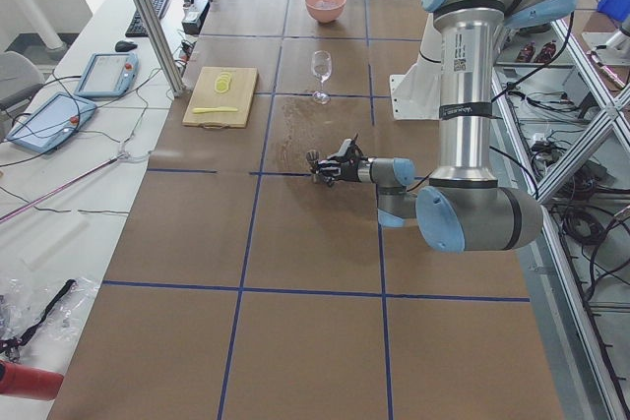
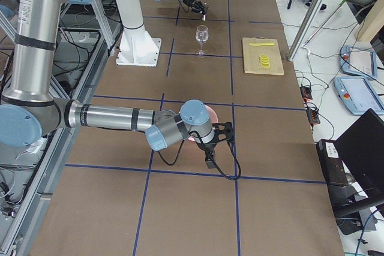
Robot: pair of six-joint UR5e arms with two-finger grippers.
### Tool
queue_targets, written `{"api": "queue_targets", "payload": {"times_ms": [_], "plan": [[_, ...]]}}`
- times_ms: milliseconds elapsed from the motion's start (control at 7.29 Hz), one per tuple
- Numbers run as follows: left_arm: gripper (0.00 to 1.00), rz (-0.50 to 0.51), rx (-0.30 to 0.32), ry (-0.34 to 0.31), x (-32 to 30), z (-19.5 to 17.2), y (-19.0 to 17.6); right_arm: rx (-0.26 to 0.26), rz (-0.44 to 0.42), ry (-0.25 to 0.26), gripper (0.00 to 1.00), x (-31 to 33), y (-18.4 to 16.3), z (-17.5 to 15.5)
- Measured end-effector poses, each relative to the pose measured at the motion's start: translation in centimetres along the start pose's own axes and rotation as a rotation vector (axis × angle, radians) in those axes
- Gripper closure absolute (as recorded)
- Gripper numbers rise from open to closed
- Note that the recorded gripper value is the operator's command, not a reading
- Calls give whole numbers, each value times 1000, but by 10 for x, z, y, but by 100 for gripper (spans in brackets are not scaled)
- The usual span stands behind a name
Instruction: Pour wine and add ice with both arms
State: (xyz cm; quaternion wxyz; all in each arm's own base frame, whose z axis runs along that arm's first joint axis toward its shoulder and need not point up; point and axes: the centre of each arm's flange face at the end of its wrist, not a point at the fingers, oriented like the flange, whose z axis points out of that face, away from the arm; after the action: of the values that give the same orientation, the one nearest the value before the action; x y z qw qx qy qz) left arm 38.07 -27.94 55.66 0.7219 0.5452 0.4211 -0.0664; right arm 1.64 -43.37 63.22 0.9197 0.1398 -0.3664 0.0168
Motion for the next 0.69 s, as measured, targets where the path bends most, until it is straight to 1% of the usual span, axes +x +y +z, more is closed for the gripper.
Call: {"api": "queue_targets", "payload": {"times_ms": [137,274,412,686], "plan": [[78,2,0,-2,-1,0,1,0,0,0,0,0,0,0],[67,5,0,-5,-2,0,2,1,-1,0,0,0,0,0],[49,17,-2,-8,-3,0,3,1,-1,-1,0,-1,0,0],[1,37,3,-8,-2,0,2,2,-2,-1,0,-1,0,-1]]}}
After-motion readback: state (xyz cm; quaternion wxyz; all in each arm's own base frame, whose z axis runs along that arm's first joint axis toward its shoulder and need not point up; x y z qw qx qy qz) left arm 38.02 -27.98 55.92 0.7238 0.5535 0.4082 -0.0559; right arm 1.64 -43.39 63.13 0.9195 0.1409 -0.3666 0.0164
